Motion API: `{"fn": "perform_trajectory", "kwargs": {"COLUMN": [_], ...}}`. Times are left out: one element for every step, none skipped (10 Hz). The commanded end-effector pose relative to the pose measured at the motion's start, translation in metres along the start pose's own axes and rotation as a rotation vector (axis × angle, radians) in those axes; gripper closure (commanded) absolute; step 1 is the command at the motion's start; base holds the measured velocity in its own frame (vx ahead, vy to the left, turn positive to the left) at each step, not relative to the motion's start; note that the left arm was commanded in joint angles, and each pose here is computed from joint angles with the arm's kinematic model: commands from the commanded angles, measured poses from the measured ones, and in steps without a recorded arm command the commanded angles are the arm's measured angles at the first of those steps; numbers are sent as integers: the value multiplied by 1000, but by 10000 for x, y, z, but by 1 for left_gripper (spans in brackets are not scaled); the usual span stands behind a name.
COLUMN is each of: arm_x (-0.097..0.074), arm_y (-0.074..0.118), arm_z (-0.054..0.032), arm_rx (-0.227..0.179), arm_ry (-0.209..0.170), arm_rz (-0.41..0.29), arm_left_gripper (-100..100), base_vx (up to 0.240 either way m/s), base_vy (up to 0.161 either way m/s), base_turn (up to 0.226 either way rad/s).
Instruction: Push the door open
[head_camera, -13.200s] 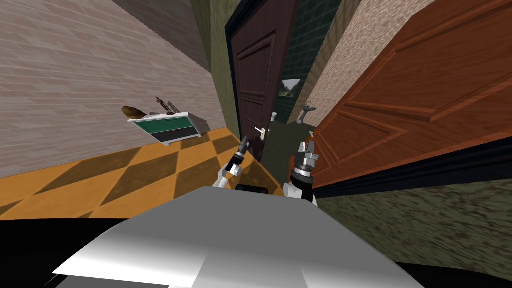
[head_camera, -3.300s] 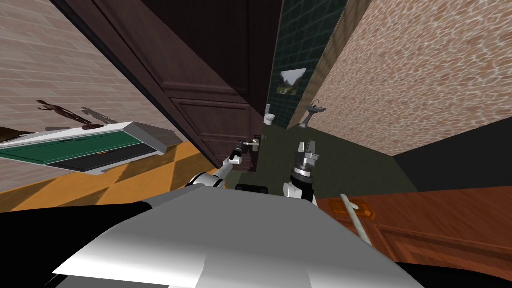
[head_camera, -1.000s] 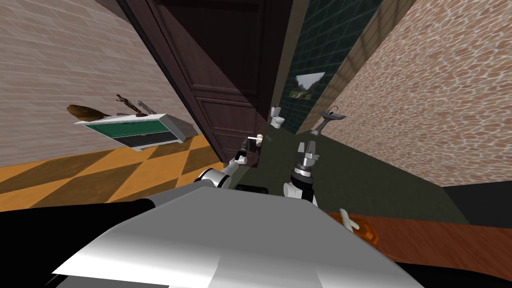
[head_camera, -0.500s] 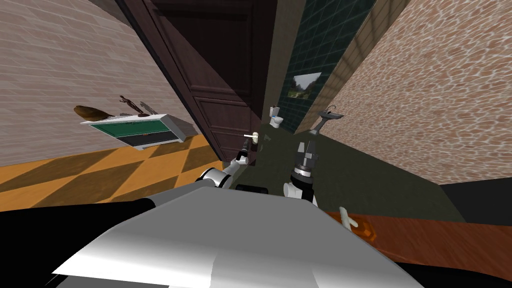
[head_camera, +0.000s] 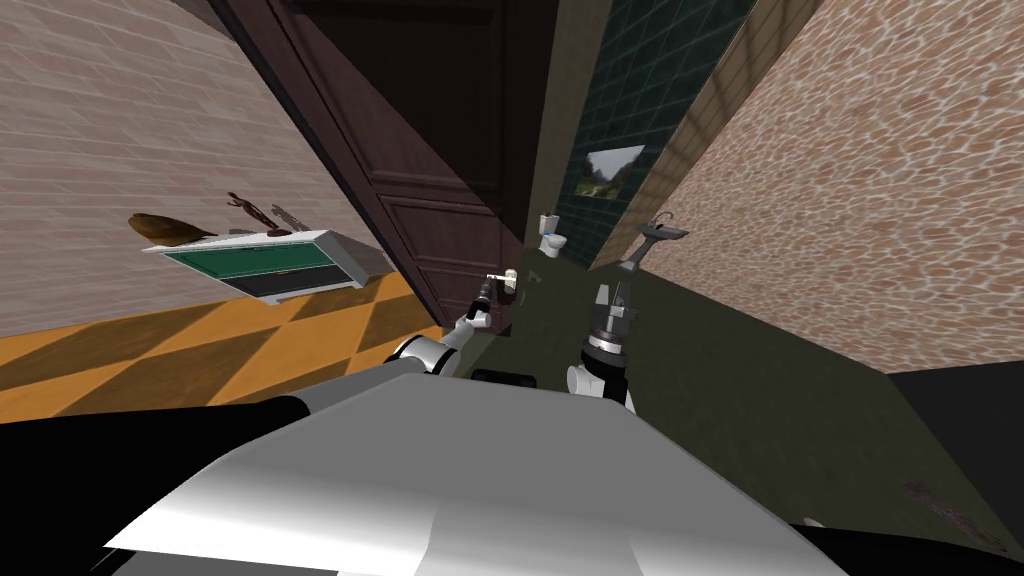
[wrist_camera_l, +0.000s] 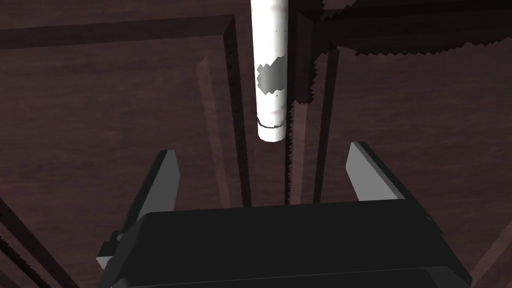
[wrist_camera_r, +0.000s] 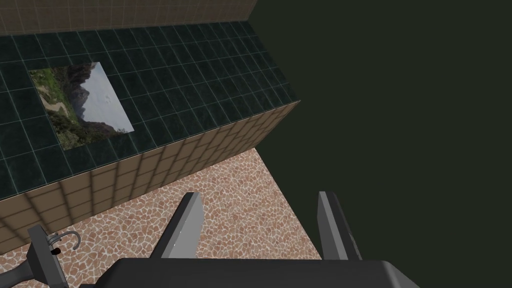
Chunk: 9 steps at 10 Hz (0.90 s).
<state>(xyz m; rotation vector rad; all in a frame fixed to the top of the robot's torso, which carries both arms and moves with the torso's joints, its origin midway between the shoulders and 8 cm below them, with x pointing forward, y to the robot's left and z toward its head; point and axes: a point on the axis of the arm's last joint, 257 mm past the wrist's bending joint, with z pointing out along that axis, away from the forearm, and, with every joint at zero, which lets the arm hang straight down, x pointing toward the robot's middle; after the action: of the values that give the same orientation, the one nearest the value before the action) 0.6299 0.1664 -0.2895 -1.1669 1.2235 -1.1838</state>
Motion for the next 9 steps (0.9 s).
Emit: {"fn": "perform_trajectory", "kwargs": {"arm_x": [-112,-103,-25,98,224,137,137,137,137], "arm_y": [-8,-5,3,13,20,10,10,10,10], "arm_z": [30,26,12,-9,-32,-5,-5,-5,-5], "arm_rx": [2,2,0,-3,-7,-5,-5,-5,-5], "arm_ry": [-11,-12,-7,2,11,6,6,6,6], "arm_rz": [12,10,-3,-21,-39,-26,-26,-26,-26], "arm_left_gripper": [-100,-100,-100,-100,-100,-100,100,100,100], "base_vx": [237,242,240,213,166,61,-12,-25,-16], "base_vy": [-27,-55,-89,-104,-83,-33,1,13,11], "base_turn": [-38,-30,-37,-36,-20,31,-23,-19,-11]}}
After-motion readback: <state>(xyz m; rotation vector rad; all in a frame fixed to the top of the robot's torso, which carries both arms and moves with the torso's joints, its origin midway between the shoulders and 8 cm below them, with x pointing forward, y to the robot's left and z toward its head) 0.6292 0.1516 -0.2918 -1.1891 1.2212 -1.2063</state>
